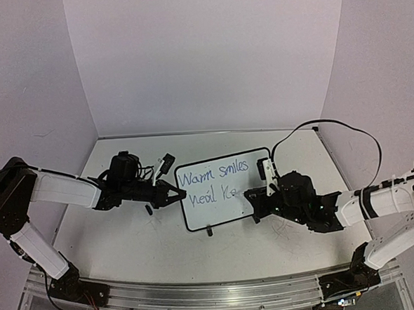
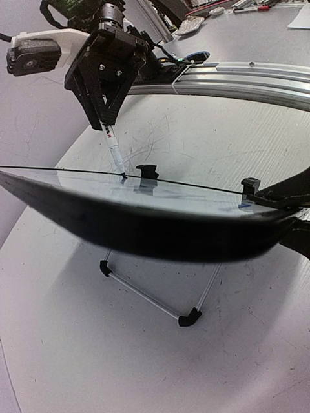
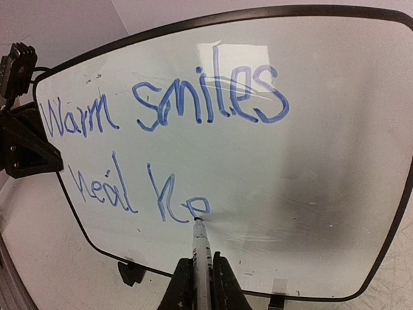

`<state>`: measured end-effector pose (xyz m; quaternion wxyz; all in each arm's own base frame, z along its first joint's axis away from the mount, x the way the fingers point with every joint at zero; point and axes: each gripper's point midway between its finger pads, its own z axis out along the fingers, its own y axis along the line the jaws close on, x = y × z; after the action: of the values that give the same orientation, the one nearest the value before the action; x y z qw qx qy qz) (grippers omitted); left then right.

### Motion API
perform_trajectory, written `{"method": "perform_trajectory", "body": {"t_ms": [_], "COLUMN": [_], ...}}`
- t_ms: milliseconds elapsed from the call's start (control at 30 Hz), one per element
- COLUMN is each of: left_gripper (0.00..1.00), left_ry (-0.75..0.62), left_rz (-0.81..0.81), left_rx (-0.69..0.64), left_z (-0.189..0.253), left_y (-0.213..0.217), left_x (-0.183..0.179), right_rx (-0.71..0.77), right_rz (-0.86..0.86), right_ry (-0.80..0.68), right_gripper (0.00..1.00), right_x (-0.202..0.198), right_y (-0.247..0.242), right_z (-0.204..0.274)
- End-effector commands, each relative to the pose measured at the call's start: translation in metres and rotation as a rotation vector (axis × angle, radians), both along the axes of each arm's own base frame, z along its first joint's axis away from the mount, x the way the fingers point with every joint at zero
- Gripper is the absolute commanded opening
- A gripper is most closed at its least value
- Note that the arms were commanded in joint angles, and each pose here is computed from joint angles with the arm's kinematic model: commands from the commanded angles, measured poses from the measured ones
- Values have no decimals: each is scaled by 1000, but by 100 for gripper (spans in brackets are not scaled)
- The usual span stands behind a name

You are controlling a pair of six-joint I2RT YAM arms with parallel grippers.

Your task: Write a sentence on the whiteboard

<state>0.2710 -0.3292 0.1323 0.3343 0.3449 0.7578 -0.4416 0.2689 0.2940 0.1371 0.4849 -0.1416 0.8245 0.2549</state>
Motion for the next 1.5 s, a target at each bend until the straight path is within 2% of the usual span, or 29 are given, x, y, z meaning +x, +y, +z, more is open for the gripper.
{"method": "perform_trajectory", "body": {"t_ms": [0,267,667,1467], "left_gripper": [0,0,0,0], "left_ry": [-68,-71,-73,-73], "left_rz": [118,120,123,128], "left_rx": [107,107,113,117], "left_z": [-10,-9,-11,-11], "left_y": [15,16,16,15], "left_x": [25,24,24,24], "right_rx": [-45,-50,40,-12], "right_rz": [-62,-85,-5,-58], "right_ry": [-6,-19,-127,-121], "right_gripper": [0,0,0,0], "right_x": [7,10,-1,8], "right_y": [-16,-23,-21,-30], "right_z": [-4,1,49,42]}}
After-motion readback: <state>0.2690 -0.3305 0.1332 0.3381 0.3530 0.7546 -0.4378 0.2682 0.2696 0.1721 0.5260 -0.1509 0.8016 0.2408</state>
